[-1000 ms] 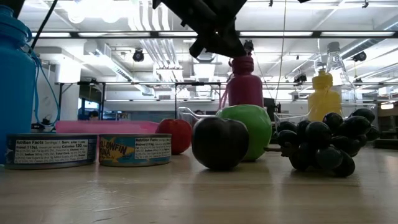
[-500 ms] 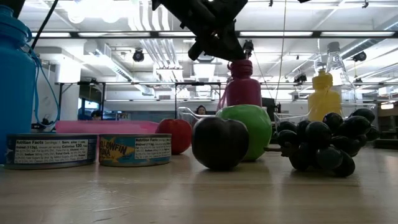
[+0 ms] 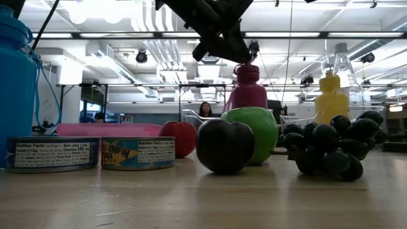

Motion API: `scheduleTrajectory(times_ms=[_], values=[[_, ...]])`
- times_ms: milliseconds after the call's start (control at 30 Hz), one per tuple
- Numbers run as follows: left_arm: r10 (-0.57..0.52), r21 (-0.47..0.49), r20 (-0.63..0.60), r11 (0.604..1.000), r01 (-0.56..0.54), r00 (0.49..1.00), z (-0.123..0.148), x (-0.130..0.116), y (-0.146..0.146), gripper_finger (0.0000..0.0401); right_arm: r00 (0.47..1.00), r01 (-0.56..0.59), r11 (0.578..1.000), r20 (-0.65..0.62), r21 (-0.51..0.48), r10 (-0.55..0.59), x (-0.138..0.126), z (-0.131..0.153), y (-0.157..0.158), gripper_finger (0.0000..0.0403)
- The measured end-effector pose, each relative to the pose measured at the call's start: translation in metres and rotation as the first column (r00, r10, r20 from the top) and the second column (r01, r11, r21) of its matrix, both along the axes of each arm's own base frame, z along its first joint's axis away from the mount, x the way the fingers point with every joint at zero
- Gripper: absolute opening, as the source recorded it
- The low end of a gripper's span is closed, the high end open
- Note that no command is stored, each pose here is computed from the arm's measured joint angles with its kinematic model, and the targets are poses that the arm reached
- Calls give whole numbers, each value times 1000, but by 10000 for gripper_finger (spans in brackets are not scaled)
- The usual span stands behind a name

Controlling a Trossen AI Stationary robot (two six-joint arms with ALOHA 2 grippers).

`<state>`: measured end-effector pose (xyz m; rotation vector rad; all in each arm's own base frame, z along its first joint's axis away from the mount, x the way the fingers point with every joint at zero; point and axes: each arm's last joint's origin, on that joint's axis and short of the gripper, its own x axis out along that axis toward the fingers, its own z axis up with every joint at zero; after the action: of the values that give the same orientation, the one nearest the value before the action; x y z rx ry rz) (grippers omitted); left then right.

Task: Pick & Place Food Item
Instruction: Put the purple water bottle into the right transparent bin

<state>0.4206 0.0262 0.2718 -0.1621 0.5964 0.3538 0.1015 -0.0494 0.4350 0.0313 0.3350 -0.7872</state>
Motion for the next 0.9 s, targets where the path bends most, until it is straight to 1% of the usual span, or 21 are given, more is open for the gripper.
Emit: scheduleTrajectory(times_ms=[200, 400, 733, 900], values=[[11, 9, -1, 1000, -11, 1000, 0, 0, 0, 146, 1000, 0, 1000, -1, 0, 0, 0, 0, 0, 84], [11, 12, 11, 1000, -11, 1000, 6, 0, 1, 169, 1000, 0, 1000, -1, 0, 0, 0, 0, 0, 91], [12, 14, 65, 1000, -13, 998, 38, -17, 0, 185, 1000, 0, 1000, -1, 0, 0, 0, 0, 0, 75], [5, 26, 104, 1000, -8, 995, 62, -34, 0, 171, 1000, 0, 1000, 0, 0, 0, 0, 0, 0, 68]])
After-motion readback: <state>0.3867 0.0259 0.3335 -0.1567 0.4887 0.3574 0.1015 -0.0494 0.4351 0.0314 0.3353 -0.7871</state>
